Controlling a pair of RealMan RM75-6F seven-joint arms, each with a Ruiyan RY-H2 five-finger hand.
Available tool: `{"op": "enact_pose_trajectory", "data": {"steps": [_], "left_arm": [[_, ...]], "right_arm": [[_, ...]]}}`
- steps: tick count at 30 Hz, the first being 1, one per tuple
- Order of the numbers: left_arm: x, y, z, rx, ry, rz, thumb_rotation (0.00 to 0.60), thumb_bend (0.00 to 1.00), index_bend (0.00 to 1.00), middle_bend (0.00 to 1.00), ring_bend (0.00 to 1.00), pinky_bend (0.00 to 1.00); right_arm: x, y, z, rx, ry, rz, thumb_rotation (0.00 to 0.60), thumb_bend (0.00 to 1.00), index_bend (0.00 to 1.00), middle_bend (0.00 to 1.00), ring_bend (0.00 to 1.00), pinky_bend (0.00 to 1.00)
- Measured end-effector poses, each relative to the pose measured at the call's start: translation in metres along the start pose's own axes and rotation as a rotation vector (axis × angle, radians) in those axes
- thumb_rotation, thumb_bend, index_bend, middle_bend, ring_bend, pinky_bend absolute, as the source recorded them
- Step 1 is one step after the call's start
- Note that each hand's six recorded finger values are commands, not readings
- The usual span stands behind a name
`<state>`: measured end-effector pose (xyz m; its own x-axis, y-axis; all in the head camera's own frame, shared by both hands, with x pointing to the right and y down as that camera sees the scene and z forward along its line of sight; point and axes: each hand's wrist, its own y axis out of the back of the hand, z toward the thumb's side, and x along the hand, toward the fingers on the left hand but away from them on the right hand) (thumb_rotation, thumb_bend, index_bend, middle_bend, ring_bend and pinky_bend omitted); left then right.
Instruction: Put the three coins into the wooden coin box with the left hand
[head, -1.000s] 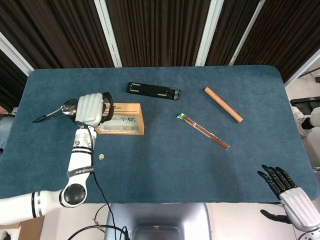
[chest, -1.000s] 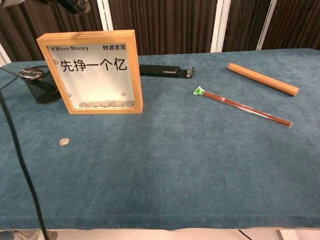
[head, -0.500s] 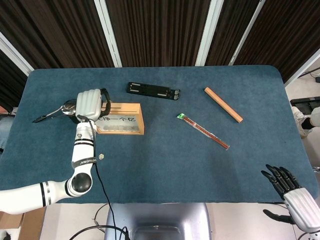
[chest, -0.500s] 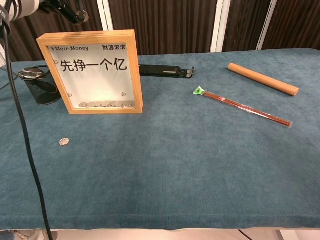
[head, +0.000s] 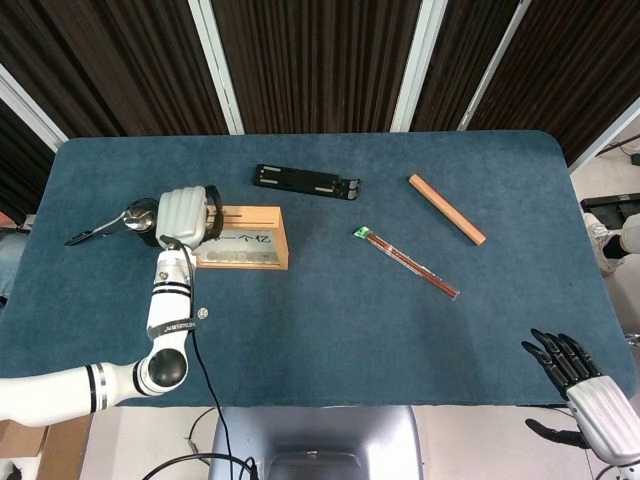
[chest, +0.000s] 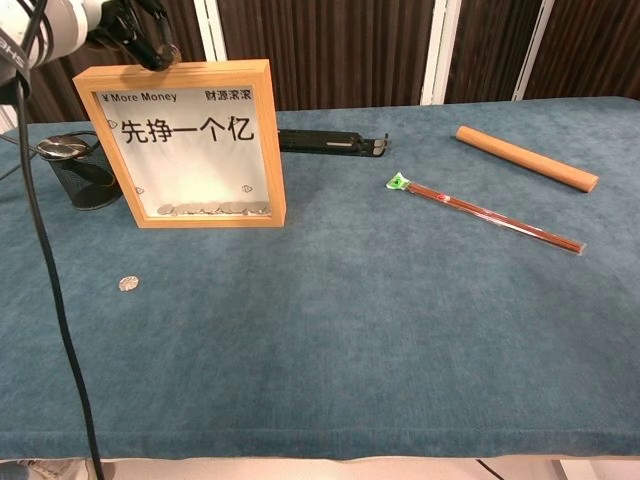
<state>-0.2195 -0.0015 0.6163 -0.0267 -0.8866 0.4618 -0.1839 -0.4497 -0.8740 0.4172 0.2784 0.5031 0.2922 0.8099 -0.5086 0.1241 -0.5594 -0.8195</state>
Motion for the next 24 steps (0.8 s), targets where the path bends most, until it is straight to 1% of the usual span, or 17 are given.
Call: {"op": "enact_pose_trajectory", "data": {"steps": [6,9,13,20,24], "left_arm": [[0.000,-0.005,0.000,-0.003,-0.001,-0.008,0.600,0.51,0.60,1.00,1.00,1.00],[-0.001,-0.007,0.001,-0.001,-0.004,-0.011,0.600,0.50,0.56,1.00,1.00,1.00],[-0.002,-0.007,0.002,0.000,-0.011,-0.006,0.600,0.47,0.47,1.00,1.00,1.00],[-0.006,0.000,0.005,-0.010,-0.032,0.016,0.600,0.45,0.45,1.00,1.00,1.00],[-0.018,0.007,0.010,-0.021,-0.076,0.028,0.600,0.45,0.44,1.00,1.00,1.00]], "right_arm": [[0.000,0.000,0.000,0.001,0.000,0.001,0.600,0.13,0.00,0.00,0.00,0.00],[-0.001,-0.001,0.000,0.002,-0.001,0.003,0.600,0.13,0.00,0.00,0.00,0.00],[-0.001,-0.001,0.000,0.003,-0.001,0.003,0.600,0.13,0.00,0.00,0.00,0.00],[0.000,0.000,0.001,0.002,0.001,-0.001,0.600,0.13,0.00,0.00,0.00,0.00],[0.001,0.000,0.001,0.001,0.004,-0.003,0.600,0.13,0.00,0.00,0.00,0.00]]}}
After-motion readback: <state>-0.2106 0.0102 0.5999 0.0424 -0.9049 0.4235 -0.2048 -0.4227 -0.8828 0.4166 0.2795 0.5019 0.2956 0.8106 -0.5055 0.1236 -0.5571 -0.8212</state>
